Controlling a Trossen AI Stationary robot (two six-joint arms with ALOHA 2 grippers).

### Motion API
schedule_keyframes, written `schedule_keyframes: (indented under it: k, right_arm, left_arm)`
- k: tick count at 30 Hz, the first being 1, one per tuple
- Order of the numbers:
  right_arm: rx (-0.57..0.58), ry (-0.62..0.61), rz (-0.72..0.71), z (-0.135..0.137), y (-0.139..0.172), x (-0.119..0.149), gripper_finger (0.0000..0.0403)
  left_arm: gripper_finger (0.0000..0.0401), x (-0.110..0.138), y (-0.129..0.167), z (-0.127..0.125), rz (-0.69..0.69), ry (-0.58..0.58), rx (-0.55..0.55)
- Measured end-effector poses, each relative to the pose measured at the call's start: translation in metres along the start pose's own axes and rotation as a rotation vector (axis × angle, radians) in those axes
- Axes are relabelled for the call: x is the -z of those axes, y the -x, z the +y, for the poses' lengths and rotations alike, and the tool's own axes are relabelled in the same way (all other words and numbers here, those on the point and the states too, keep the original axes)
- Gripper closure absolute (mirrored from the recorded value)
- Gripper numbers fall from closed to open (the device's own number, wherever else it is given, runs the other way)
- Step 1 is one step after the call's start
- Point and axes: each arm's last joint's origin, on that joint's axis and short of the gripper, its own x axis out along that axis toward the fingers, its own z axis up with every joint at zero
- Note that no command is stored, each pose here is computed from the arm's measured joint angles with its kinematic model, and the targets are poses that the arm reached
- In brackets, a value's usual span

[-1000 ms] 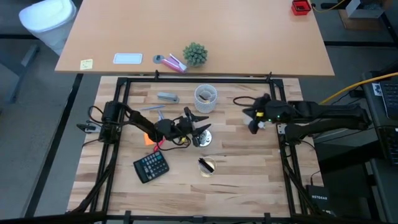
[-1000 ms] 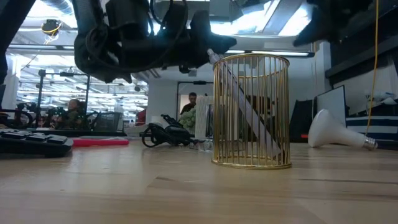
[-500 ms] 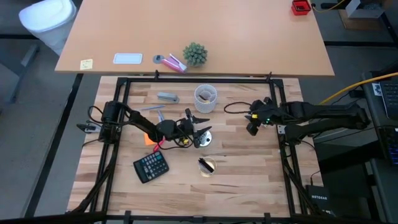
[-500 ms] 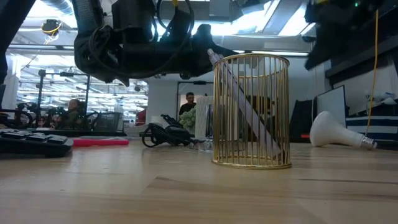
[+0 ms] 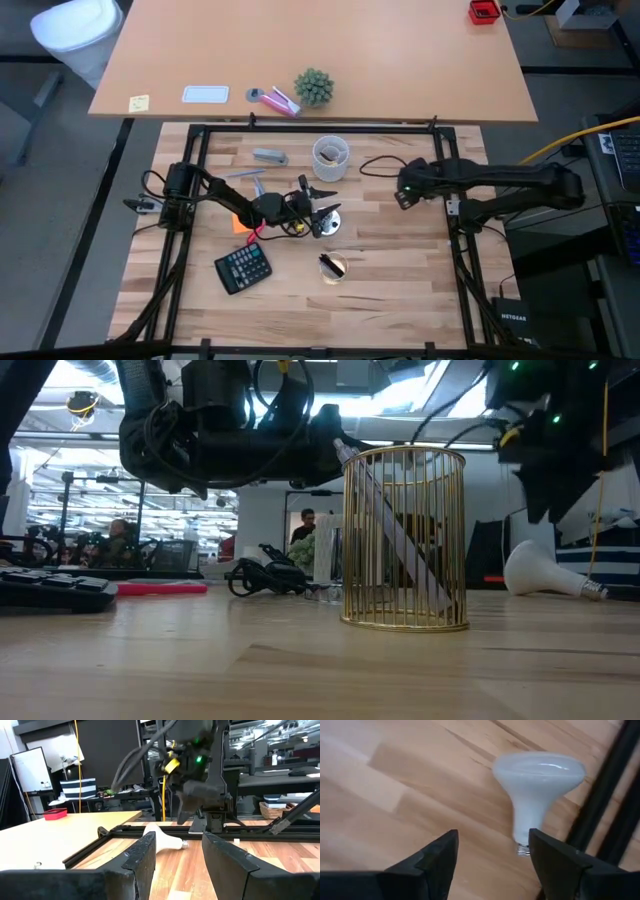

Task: Screw lightbulb
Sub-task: Insert the lightbulb into the lamp

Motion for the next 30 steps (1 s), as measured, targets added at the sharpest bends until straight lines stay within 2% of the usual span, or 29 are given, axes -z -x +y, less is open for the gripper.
schedule_keyframes:
  k: [9, 13, 20, 26, 30]
  right_arm:
    - [0.237, -0.098, 0.168, -0.001, -0.033, -0.011, 0.0159]
    - [0.244, -0.131, 0.174, 0.003, -0.046, -0.020, 0.0159]
    - [0.212, -0.089, 0.199, 0.006, -0.063, -0.032, 0.0159]
    - [0.238, -0.077, 0.241, -0.001, -0.071, -0.037, 0.0159]
    - [0.196, -0.061, 0.278, -0.006, -0.075, -0.042, 0.0159]
  left_arm:
    - [0.0248, 0.000, 0.000, 0.000, 0.002, -0.001, 0.000]
    - [0.0248, 0.003, 0.000, 0.000, 0.035, -0.011, 0.004]
    - [0.0248, 0.010, 0.001, -0.001, 0.103, -0.035, 0.014]
    - [0.0248, 0.012, 0.001, -0.001, 0.118, 0.001, 0.014]
    - [0.0248, 0.012, 0.001, -0.002, 0.118, -0.002, 0.015]
